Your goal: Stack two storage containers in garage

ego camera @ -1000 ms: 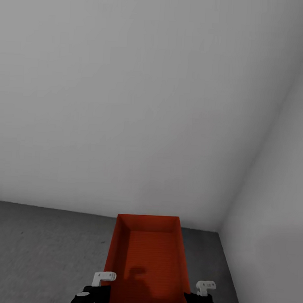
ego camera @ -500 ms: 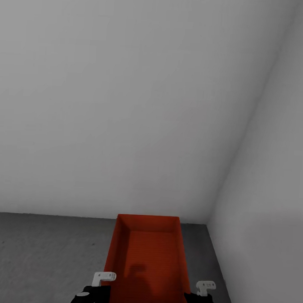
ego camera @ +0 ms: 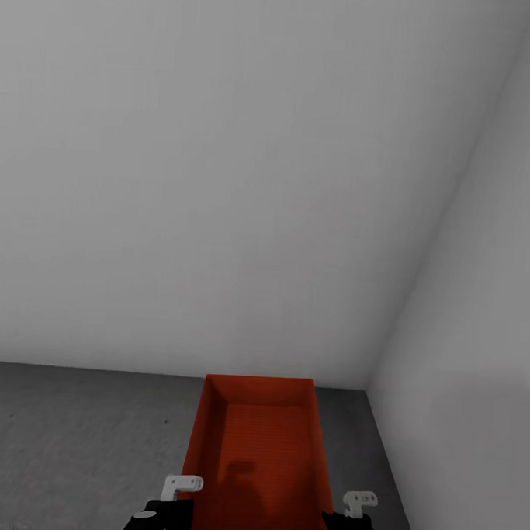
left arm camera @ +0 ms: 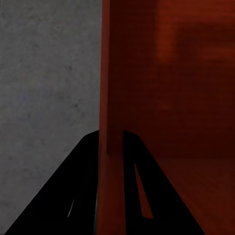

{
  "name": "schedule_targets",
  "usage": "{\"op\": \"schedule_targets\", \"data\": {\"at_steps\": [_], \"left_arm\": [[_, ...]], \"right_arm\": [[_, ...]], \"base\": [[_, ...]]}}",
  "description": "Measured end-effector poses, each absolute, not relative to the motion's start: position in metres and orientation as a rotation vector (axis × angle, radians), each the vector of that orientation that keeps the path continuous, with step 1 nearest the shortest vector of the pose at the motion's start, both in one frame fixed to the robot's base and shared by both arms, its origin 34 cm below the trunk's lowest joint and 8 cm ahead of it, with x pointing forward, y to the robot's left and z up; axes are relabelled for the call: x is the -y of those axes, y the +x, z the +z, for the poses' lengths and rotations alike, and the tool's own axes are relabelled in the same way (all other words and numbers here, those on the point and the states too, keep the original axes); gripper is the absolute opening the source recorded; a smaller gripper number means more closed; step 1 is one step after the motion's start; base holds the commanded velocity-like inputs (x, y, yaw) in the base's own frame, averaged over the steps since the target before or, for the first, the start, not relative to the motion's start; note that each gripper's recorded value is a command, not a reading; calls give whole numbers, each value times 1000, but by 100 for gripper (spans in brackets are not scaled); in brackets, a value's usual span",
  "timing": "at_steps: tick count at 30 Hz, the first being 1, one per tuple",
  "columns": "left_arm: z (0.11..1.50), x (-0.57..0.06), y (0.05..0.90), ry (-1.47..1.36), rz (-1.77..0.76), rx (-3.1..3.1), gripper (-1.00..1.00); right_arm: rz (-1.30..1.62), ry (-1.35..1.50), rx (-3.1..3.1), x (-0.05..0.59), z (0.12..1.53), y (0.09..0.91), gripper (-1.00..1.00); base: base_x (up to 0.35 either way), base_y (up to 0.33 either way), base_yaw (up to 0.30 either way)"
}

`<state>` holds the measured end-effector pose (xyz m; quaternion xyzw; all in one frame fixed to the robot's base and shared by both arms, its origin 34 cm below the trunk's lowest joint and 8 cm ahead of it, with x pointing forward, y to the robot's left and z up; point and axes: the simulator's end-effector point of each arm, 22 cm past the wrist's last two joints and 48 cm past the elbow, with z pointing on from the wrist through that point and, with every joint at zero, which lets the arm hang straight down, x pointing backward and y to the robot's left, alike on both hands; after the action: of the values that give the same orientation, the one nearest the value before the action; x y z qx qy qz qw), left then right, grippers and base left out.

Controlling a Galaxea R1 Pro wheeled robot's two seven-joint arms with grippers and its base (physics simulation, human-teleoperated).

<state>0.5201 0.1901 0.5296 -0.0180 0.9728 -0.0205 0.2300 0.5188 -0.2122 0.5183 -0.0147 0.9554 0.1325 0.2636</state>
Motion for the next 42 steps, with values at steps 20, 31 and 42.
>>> {"op": "schedule_targets", "data": {"at_steps": [20,31,42], "left_arm": [[488,-190,513,-50,-56,-2694,-100],[462,-190,506,-51,-56,-2712,-100],[439,-190,499,-51,-55,-2728,-100]], "right_arm": [[360,-37,-2601,212,477,511,-100],[362,-34,-2618,212,450,504,-100],[364,-32,-2634,212,427,497,-100]], "base": [[0,0,3],[0,0,0],[0,0,0]]}}
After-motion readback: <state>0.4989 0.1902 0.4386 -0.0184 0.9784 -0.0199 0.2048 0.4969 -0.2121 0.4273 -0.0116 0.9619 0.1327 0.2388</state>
